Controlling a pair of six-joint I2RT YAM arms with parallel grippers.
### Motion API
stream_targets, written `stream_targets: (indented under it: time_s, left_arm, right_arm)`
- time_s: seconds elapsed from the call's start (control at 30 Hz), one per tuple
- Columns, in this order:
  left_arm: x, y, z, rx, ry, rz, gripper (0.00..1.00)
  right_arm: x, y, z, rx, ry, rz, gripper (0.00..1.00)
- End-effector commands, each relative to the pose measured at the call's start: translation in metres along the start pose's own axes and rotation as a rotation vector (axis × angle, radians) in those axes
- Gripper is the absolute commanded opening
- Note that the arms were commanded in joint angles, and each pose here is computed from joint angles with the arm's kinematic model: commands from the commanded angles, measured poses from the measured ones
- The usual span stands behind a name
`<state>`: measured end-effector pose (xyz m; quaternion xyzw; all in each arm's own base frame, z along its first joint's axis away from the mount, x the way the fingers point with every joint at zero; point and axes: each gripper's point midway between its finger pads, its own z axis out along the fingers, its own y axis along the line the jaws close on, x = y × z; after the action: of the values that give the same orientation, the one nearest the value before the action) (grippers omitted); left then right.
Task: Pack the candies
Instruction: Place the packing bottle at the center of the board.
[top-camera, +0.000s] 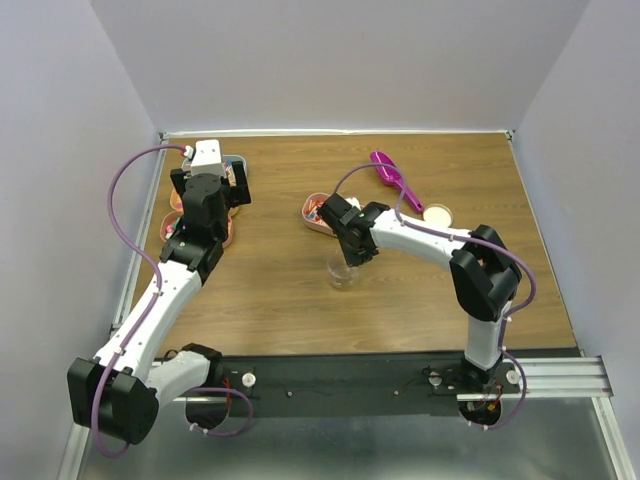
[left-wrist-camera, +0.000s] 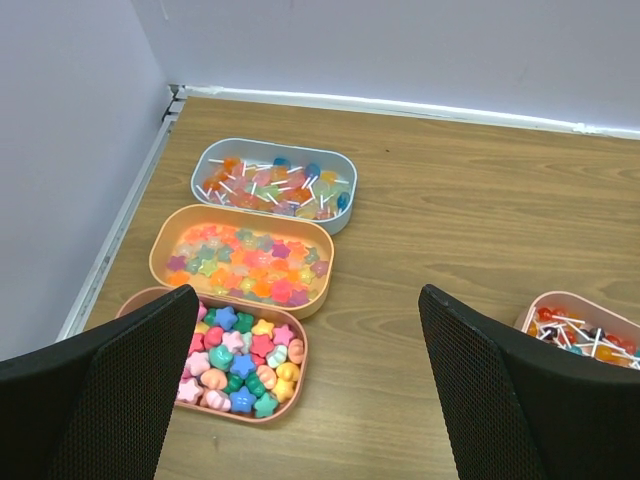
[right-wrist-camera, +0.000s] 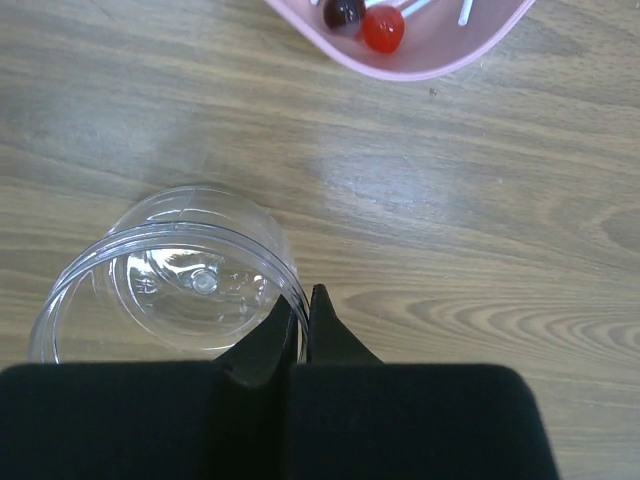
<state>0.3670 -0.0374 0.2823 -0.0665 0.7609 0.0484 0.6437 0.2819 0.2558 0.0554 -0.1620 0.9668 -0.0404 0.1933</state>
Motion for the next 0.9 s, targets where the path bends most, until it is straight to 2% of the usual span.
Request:
stream_targets:
  time_s: [0.0,0.27,0.47,0.63,0.67,0.73,0.87]
  left_arm:
    - [-0.012,0.003,0.002,-0.007,-0.033,-0.02,0.98]
    - [-0.01,0.001,0.004,0.005,-0.026,-0.023,0.98]
    - [-0.01,0.0,0.005,0.011,-0.024,-0.025,0.98]
    - [-0.01,0.0,0.005,0.014,-0.022,-0.026,0.98]
    - [-0.009,0.0,0.006,0.013,-0.019,-0.025,0.98]
    - [-0.009,0.0,0.006,0.014,-0.02,-0.026,0.98]
    - [-0.008,0.001,0.007,0.012,-0.016,-0.025,0.98]
  right_arm:
    - [-0.013,0.001,0.001,0.025,-0.088,0.086,0.02]
    - [-0.014,0.006,0.011,0.017,-0.125,0.122,0.05]
    - [-0.012,0.014,0.005,-0.032,-0.116,0.124,0.15]
    - [-0.005,0.013,0.001,-0.05,-0.106,0.11,0.16]
    - [-0.005,0.014,-0.001,-0.059,-0.104,0.107,0.22]
    - [-0.003,0.019,-0.003,-0.09,-0.093,0.105,0.24]
    - [-0.014,0.024,-0.021,-0.146,-0.125,0.11,0.35]
